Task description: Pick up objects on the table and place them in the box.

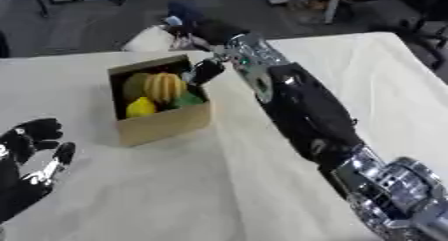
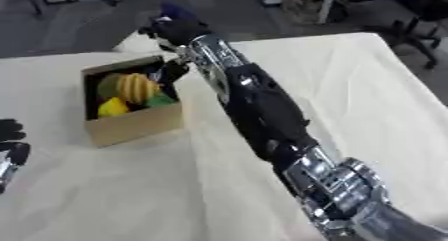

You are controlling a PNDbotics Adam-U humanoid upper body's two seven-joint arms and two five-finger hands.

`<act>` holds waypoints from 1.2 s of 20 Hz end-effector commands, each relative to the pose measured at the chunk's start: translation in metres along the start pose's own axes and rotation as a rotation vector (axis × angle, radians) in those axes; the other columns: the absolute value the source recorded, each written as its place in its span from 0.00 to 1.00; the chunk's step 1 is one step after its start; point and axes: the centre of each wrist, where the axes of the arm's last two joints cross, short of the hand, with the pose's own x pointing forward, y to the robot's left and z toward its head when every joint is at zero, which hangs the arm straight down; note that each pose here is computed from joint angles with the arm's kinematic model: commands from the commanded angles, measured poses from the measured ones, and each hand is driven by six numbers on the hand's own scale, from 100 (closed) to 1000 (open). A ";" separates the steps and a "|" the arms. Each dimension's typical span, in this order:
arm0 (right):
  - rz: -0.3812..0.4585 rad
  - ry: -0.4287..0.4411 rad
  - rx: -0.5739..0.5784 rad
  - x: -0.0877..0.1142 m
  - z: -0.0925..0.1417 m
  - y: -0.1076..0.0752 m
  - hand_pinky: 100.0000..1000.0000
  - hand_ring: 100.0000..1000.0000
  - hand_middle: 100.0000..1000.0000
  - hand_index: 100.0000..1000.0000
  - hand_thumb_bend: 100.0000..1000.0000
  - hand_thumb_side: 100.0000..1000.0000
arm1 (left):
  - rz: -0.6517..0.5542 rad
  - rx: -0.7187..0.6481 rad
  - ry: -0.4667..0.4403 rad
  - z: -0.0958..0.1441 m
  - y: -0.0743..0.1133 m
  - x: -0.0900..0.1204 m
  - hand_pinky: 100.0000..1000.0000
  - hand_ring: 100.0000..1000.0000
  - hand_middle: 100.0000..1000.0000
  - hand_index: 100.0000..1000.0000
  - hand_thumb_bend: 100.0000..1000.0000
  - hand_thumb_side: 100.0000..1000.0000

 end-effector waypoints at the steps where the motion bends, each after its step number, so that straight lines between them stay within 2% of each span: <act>1: -0.057 -0.011 -0.191 -0.019 0.040 -0.044 0.64 0.66 0.72 0.94 0.00 0.12 | -0.026 0.025 -0.015 0.000 0.009 0.005 0.71 0.71 0.66 0.76 0.35 0.35; 3: -0.154 0.020 -0.278 -0.029 0.072 -0.045 0.62 0.63 0.68 0.89 0.00 0.13 | -0.031 0.033 -0.014 0.000 0.011 0.004 0.71 0.71 0.66 0.76 0.35 0.35; 5: -0.293 0.041 -0.341 -0.034 0.101 -0.036 0.60 0.60 0.65 0.85 0.00 0.16 | -0.036 0.040 -0.014 0.000 0.012 0.005 0.71 0.71 0.66 0.76 0.35 0.35; 9: -0.559 0.113 -0.476 -0.036 0.145 -0.002 0.57 0.57 0.61 0.78 0.00 0.21 | -0.039 0.054 -0.010 0.001 0.014 0.004 0.71 0.71 0.67 0.76 0.35 0.35; 12: -0.706 0.153 -0.579 -0.029 0.164 0.027 0.57 0.57 0.61 0.79 0.00 0.25 | -0.038 0.062 -0.008 0.001 0.014 0.004 0.71 0.71 0.67 0.76 0.35 0.35; 17: -0.848 0.199 -0.655 -0.016 0.177 0.062 0.57 0.57 0.60 0.79 0.00 0.30 | -0.037 0.070 -0.004 0.001 0.015 0.003 0.72 0.71 0.67 0.76 0.35 0.35; 24: -0.940 0.197 -0.666 0.002 0.180 0.082 0.57 0.57 0.60 0.79 0.00 0.33 | -0.033 0.079 -0.002 0.001 0.014 0.003 0.72 0.71 0.67 0.76 0.34 0.35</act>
